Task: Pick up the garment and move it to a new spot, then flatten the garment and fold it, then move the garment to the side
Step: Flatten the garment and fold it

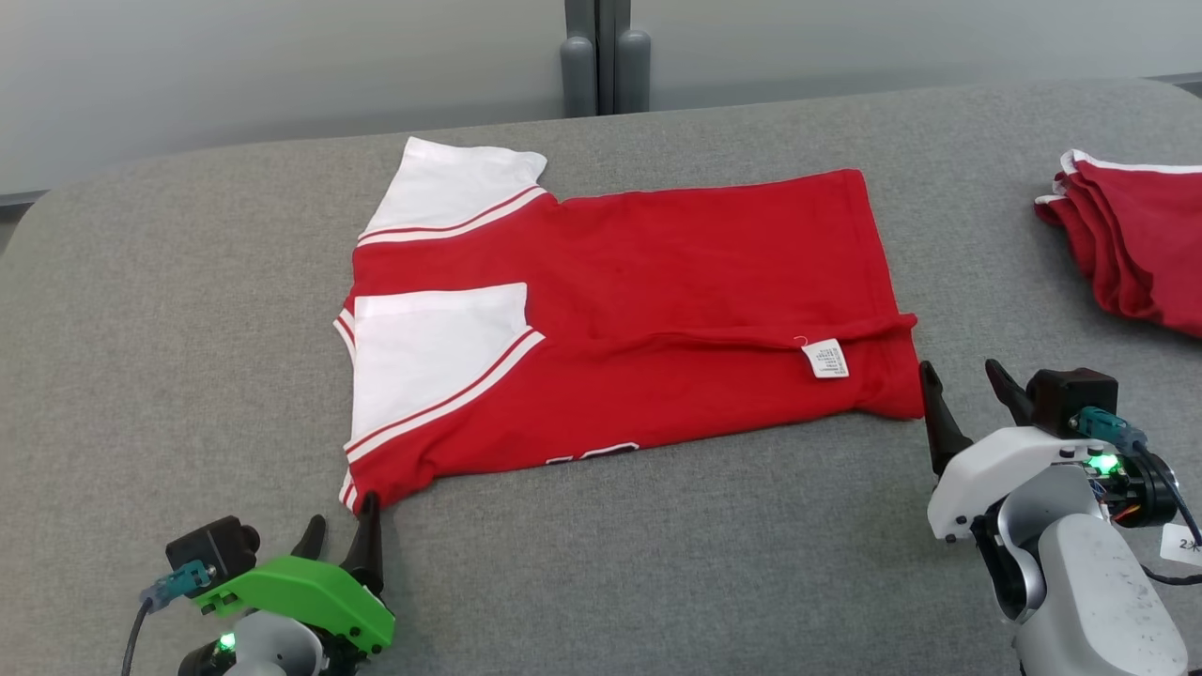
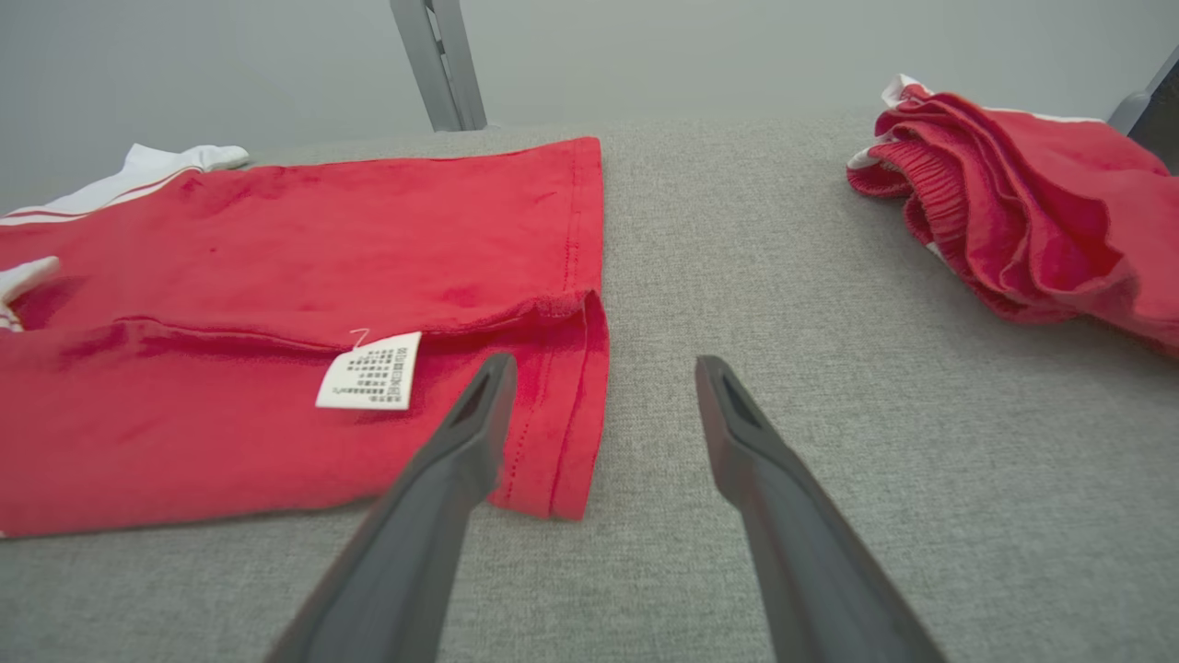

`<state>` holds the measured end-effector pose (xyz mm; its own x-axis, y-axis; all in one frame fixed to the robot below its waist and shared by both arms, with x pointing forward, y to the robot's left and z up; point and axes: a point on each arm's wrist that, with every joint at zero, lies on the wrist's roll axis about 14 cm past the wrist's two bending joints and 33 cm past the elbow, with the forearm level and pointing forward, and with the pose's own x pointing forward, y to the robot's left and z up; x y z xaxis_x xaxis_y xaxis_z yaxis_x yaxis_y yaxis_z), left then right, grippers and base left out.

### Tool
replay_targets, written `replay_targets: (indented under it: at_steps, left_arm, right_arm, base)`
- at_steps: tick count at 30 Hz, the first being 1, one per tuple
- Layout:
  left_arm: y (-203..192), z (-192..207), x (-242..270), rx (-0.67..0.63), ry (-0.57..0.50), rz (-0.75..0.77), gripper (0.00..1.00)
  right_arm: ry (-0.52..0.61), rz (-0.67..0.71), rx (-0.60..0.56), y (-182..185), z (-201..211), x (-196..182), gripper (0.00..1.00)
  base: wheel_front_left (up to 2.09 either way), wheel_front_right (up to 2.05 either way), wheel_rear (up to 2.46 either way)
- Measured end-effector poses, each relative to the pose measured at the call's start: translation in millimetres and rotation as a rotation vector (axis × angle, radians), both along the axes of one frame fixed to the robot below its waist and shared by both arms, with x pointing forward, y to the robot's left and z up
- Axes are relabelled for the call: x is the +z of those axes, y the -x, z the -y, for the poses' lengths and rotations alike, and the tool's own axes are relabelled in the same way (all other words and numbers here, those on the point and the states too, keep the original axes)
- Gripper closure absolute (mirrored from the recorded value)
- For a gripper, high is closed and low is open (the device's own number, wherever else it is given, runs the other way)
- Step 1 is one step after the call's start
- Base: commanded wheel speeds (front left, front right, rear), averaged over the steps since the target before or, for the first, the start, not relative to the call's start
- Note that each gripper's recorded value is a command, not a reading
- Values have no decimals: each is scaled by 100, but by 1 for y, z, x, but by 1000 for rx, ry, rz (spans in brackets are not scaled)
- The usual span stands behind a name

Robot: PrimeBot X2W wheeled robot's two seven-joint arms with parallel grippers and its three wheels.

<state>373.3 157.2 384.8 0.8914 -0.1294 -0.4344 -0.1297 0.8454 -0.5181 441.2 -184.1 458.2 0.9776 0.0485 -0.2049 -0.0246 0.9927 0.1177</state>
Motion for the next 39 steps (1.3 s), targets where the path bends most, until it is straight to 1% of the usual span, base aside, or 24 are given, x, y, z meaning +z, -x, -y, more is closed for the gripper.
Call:
replay_targets:
  at_steps: [3, 8, 9, 10, 11, 13, 14, 20, 22, 26, 28, 30, 32, 34, 36, 39]
  left_arm:
    - [1, 4, -7, -2, 26, -30, 0]
    - [-6, 14, -9, -13, 71, -37, 0]
    - [-8, 17, -9, -16, 82, -35, 19]
    - [-9, 18, -9, -15, 93, -39, 35]
    - [-10, 19, -9, -15, 102, -39, 58]
    - [-14, 21, -8, -15, 110, -35, 81]
    - [-17, 21, -6, -12, 117, -26, 100]
    - [-33, 15, 10, 20, 111, 73, 100]
    - [-33, 15, 10, 15, 102, 84, 100]
    - [-34, 15, 16, 10, 96, 110, 100]
    - [-35, 15, 20, 7, 96, 128, 100]
    - [-36, 16, 25, 3, 93, 147, 100]
    - [-36, 16, 31, -3, 86, 169, 100]
    - [-38, 16, 39, -14, 81, 200, 100]
    - [-40, 16, 48, -23, 76, 231, 100]
    - [-43, 14, 65, -33, 66, 286, 100]
  right_arm:
    - [2, -14, -3, 0, 2, -3, 0]
    - [4, -49, -1, 0, 2, -13, 0]
    - [4, -58, 0, 0, 1, -15, 0]
    - [3, -65, 2, 0, 1, -17, 0]
    - [3, -79, 4, 0, 0, -21, 0]
    - [0, -100, 5, 0, -1, -26, 0]
    - [-6, -107, 5, -1, -1, -28, 0]
    - [-37, -139, -5, -6, -2, -38, 0]
    - [-43, -153, 5, -8, -6, -41, 0]
    - [-46, -226, 51, -5, -22, -56, 0]
    - [-52, -243, 66, -4, -27, -59, 50]
    - [-56, -246, 71, -5, -29, -59, 74]
    - [-58, -250, 75, -6, -31, -59, 100]
    - [-75, -245, 72, -7, -32, -56, 100]
    - [-162, -247, 48, -10, -33, -52, 100]
    - [-196, -216, 32, -16, -30, -38, 100]
  base:
    - [0, 0, 0]
    - [0, 0, 0]
    - [0, 0, 0]
    - [0, 0, 0]
    - [0, 0, 0]
    - [0, 0, 0]
    - [0, 0, 0]
    - [0, 0, 0]
    - [0, 0, 0]
    - [0, 0, 0]
    - [0, 0, 0]
    - [0, 0, 0]
    - [0, 0, 0]
    - [0, 0, 0]
    - [0, 0, 0]
    - [0, 0, 0]
